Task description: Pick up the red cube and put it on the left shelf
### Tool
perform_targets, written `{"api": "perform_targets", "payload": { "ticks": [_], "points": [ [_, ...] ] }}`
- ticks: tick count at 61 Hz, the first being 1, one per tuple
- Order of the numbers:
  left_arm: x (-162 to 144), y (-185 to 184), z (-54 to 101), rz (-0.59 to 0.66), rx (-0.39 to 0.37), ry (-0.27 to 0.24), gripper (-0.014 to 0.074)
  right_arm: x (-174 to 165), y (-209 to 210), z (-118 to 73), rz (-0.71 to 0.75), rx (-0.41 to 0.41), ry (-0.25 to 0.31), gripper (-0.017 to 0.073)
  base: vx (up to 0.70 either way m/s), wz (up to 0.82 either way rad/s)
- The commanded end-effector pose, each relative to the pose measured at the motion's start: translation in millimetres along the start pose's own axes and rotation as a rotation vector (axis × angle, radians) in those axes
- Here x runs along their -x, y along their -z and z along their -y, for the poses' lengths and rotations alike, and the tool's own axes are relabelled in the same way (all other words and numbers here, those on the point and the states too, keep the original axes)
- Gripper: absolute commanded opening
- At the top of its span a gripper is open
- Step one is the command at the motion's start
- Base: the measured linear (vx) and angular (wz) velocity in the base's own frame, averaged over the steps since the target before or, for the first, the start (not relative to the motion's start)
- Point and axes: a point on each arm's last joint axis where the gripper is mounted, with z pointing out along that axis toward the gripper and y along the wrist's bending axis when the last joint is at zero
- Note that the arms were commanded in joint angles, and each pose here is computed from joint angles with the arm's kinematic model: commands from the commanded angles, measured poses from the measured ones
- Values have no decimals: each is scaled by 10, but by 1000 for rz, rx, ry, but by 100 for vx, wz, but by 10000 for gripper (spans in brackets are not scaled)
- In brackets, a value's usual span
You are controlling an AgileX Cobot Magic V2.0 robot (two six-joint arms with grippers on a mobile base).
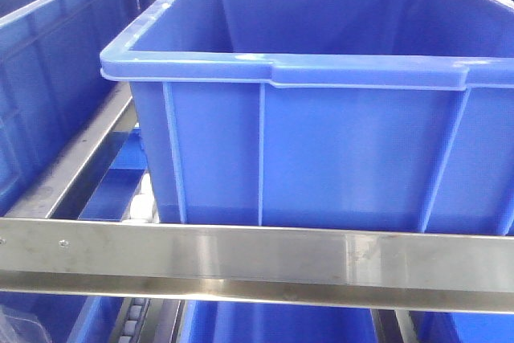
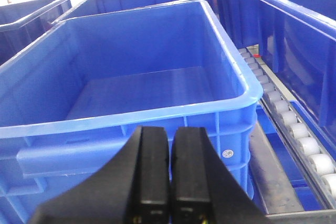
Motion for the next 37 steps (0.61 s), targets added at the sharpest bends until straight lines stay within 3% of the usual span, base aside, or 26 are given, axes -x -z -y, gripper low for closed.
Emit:
{"api": "perform_targets", "payload": {
  "ticks": [1,37],
  "points": [
    [2,-10,-1,60,8,4,106,162,15,-3,106,0,16,50,0,0],
    [2,-10,-1,60,8,4,106,42,58,2,104,0,16,50,0,0]
  ]
}}
